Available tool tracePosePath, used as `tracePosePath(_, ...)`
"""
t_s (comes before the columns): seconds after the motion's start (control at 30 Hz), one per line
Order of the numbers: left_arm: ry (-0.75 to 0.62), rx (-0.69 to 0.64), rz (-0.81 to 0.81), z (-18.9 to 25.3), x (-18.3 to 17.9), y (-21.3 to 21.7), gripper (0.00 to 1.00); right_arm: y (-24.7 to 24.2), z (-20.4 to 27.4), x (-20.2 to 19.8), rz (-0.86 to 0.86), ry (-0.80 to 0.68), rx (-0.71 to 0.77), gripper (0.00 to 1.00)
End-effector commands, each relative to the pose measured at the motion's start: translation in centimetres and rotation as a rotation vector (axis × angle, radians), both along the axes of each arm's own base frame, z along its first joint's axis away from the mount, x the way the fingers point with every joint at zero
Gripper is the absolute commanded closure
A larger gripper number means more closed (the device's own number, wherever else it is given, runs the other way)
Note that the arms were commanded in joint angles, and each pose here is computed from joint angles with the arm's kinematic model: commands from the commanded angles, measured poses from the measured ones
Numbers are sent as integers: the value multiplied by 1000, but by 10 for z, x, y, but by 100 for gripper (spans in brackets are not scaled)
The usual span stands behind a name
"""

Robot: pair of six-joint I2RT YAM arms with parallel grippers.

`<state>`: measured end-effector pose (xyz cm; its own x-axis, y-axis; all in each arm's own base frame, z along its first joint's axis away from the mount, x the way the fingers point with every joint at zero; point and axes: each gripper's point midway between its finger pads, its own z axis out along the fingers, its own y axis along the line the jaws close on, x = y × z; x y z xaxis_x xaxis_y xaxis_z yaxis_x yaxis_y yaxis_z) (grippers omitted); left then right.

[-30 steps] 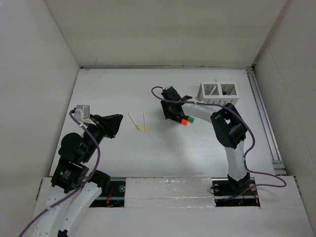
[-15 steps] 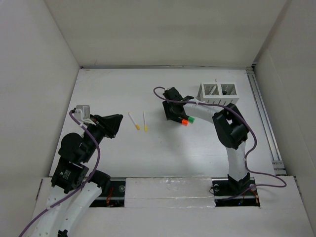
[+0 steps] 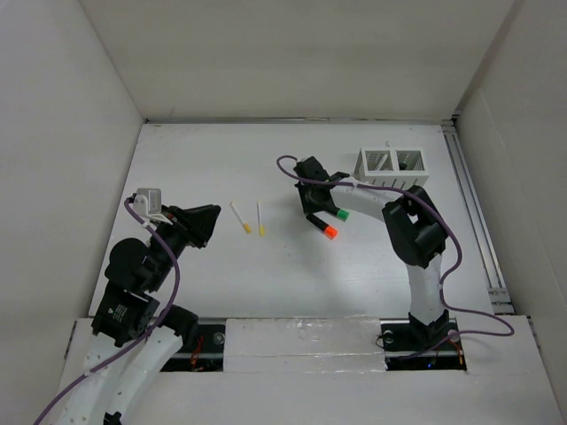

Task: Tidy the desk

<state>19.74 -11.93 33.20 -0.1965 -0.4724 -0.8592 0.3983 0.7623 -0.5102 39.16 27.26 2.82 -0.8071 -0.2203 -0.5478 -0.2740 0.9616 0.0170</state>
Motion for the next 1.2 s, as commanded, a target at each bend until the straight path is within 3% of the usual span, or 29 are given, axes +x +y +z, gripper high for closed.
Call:
tracePosePath(0.0, -65, -18, -15, 20, -3, -1, 83, 0, 23, 3, -29, -45, 57, 90)
tracePosePath(0.2, -61, -16, -15, 19, -3, -2, 83, -7, 65, 9, -47, -90, 234, 96)
tracePosePath(0.37, -64, -17, -18, 19, -3, -2, 83, -16, 63, 5, -98, -78, 206, 92)
tracePosePath(0.4, -67, -18, -19, 20, -3, -2, 83, -17, 64, 4, -107, -78, 208, 81)
tracePosePath(0.47, -65, -19, -19, 20, -3, -2, 83, -13, 63, -9, -85, -83, 209, 68)
tracePosePath(0.5, -64, -17, -18, 19, -3, -2, 83, -16, 62, -11, -84, -90, 204, 55)
tracePosePath(0.67, -67, -18, -25, 20, -4, -3, 83, -31, 52, -23, -95, -101, 149, 28)
tracePosePath(0.97, -67, -18, -19, 19, -4, -2, 83, -20, 21, -26, -35, -38, -31, 26)
tracePosePath(1.17, -70, -19, -18, 20, -5, -1, 83, -12, 12, -31, 9, -17, -64, 29)
